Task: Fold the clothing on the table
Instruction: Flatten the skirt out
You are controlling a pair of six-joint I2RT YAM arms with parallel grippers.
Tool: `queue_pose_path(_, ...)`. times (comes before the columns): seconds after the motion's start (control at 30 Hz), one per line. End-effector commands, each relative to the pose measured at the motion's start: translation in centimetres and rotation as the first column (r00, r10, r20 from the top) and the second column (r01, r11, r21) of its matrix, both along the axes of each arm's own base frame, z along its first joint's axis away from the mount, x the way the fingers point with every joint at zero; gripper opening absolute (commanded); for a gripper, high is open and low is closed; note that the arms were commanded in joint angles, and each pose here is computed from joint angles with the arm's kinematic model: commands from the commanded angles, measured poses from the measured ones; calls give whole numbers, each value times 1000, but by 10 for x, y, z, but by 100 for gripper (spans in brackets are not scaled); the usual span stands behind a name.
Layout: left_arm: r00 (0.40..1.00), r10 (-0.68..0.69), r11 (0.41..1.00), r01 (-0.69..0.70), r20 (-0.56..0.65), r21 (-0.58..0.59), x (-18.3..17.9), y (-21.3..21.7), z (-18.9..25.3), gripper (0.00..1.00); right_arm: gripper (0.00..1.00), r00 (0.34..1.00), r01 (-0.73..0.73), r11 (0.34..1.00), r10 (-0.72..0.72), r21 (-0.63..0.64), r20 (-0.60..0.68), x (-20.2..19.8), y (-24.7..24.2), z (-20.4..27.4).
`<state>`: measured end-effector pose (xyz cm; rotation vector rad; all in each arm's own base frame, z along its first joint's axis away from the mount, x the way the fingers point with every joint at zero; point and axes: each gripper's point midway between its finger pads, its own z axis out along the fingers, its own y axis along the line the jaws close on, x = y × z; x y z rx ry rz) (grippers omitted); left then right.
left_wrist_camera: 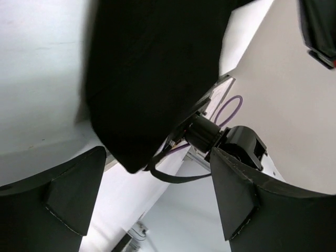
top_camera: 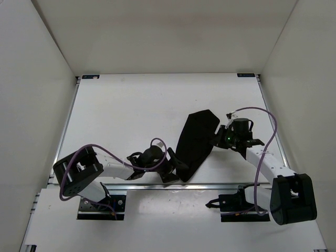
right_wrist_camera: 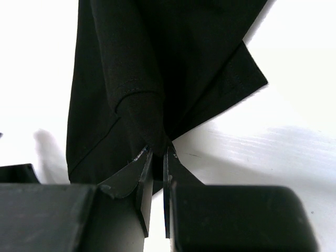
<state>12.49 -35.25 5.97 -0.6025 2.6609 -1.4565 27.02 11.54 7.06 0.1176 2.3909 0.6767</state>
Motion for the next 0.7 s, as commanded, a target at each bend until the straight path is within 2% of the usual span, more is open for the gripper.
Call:
queue_pose_path(0.0, 997, 58, 998, -59, -48, -6, 0, -4, -6, 90, 0, 998, 26, 1000, -27, 6, 63, 7, -4, 12)
queue_pose_path(0.1, 996, 73, 997, -73, -59, 3, -2, -2, -10, 89, 0, 997, 32, 999, -33, 8, 76, 7, -6, 17)
queue_pose_path(0.27, 991, 128, 992, -128, -33, 13, 4, 4, -10, 77, 0, 995, 58, 998, -60, 22, 85, 5, -11, 19)
queue_pose_path(0.53, 989, 147, 989, -146, -32, 4, 10, -9, -9, 68, 0, 996, 49, 999, -51, 22, 72, 0, -6, 19)
queue_pose_path(0.63, 988, 145, 989, -145, -43, 6, 12, -14, -11, 62, 0, 994, 63, 998, -64, 20, 92, 2, -9, 24)
queue_pose_path(0.67, 990, 136, 991, -136, -34, 5, 10, -16, -10, 56, 0, 994, 57, 998, -59, 22, 95, 1, -8, 25)
